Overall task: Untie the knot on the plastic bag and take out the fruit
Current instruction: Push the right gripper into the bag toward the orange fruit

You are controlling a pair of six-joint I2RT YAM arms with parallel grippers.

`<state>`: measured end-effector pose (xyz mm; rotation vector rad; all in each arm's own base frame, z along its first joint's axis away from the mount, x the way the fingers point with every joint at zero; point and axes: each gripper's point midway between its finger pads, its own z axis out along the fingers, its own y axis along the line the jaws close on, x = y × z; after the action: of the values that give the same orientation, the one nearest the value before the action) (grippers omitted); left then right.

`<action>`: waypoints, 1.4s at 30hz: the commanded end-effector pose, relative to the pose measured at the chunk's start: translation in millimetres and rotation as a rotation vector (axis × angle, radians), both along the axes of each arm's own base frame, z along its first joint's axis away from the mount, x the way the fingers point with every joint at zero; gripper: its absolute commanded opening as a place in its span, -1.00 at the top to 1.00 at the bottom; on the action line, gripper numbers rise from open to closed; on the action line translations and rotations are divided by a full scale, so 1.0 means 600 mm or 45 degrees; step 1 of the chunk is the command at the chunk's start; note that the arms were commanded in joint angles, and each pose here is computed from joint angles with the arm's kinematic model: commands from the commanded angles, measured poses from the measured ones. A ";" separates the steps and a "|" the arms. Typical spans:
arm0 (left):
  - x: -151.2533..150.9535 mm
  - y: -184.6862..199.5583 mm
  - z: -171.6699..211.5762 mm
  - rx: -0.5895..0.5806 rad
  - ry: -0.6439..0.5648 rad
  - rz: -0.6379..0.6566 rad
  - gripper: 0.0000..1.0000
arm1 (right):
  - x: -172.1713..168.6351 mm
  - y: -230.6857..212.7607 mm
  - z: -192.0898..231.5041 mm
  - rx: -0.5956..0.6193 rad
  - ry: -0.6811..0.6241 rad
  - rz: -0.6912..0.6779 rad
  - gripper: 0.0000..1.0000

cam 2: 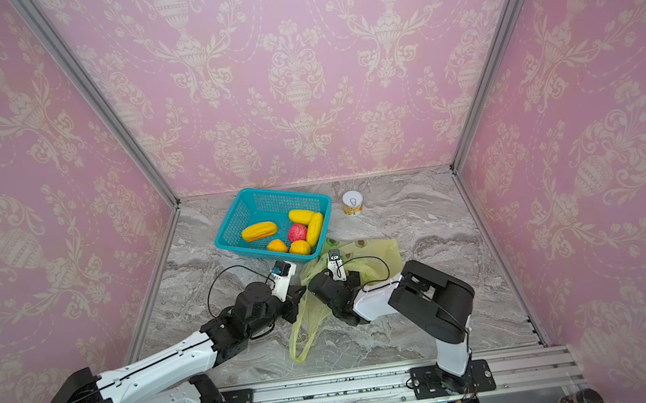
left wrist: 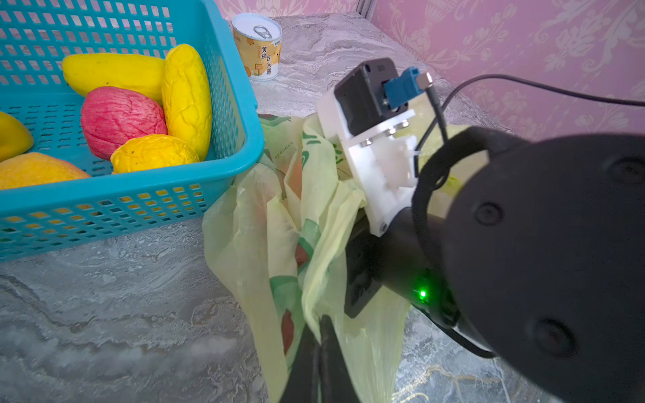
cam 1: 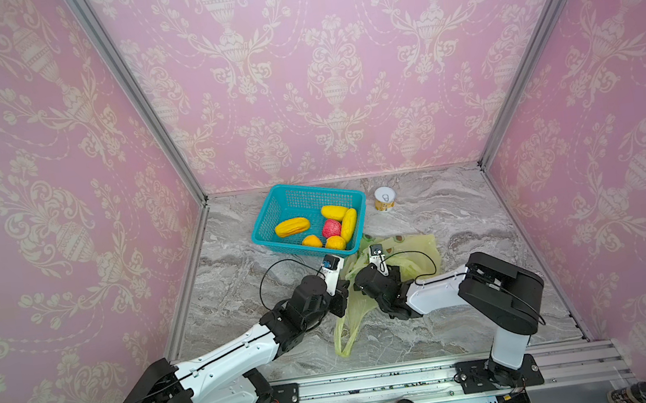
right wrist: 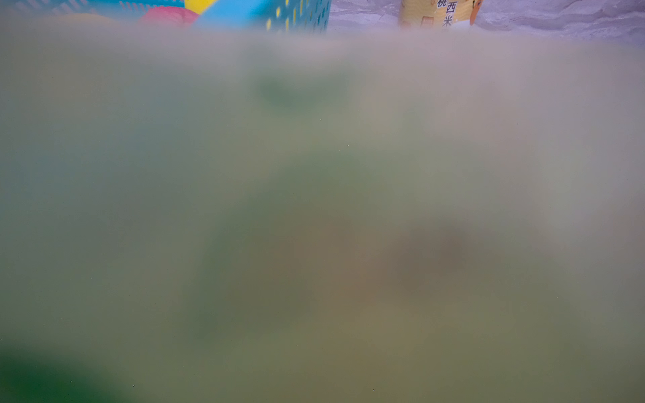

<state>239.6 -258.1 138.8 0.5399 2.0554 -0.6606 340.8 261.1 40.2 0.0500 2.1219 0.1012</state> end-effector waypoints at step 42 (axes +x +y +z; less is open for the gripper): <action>0.001 0.004 -0.009 0.017 0.015 0.011 1.00 | -0.136 0.007 0.078 0.127 -0.177 0.341 -0.03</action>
<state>239.6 -258.1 138.0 0.5405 2.0575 -0.6595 258.6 264.8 83.1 -0.1944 1.9844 0.3425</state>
